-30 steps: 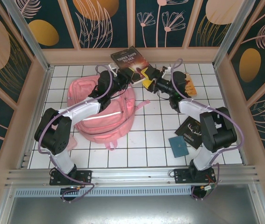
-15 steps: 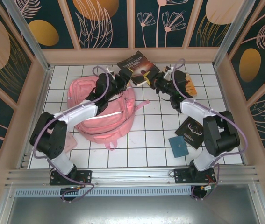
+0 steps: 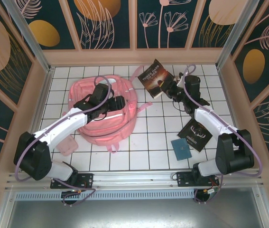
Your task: Pack books, pencil case, and school supplies into a backpack
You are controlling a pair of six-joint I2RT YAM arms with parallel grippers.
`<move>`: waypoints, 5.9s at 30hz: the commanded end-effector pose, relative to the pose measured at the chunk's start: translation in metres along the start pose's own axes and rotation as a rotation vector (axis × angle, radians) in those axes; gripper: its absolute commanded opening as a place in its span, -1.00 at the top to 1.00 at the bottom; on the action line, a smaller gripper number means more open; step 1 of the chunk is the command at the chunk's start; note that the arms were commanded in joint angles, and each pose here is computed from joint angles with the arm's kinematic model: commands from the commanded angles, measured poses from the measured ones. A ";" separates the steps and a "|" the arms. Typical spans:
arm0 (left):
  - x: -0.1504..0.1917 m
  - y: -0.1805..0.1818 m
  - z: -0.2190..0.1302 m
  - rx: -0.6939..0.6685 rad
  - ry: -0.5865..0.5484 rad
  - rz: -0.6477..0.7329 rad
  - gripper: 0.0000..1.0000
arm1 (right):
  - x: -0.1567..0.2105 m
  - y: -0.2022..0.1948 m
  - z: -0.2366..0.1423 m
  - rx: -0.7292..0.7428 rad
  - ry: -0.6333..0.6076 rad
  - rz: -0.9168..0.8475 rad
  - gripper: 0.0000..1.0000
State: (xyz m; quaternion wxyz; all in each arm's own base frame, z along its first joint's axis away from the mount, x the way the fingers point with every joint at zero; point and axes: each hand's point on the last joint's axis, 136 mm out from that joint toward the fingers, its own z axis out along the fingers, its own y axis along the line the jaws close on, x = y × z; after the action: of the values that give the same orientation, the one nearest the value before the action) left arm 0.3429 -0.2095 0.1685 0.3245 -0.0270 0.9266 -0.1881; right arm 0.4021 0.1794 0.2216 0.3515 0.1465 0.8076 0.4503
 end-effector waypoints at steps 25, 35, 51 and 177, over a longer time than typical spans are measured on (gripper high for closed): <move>0.092 -0.032 0.080 0.107 0.426 0.180 -0.68 | -0.017 0.014 -0.028 -0.018 -0.087 -0.088 0.76; 0.062 -0.082 0.135 0.256 0.342 0.054 -0.54 | -0.025 0.005 -0.043 0.011 -0.133 -0.084 0.77; 0.046 -0.020 0.057 -0.055 0.355 0.582 -0.46 | -0.031 -0.006 -0.052 0.033 -0.163 -0.062 0.77; -0.138 -0.097 -0.064 -0.189 -0.431 0.229 1.00 | 0.087 0.034 0.174 -0.131 0.210 0.201 0.11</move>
State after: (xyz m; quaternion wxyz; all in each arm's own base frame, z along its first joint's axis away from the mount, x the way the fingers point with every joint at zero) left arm 0.4013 -0.2647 0.2730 0.4567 0.0650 0.8869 -0.0241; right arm 0.4510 0.3508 0.1328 0.2146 0.1468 0.7952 0.5478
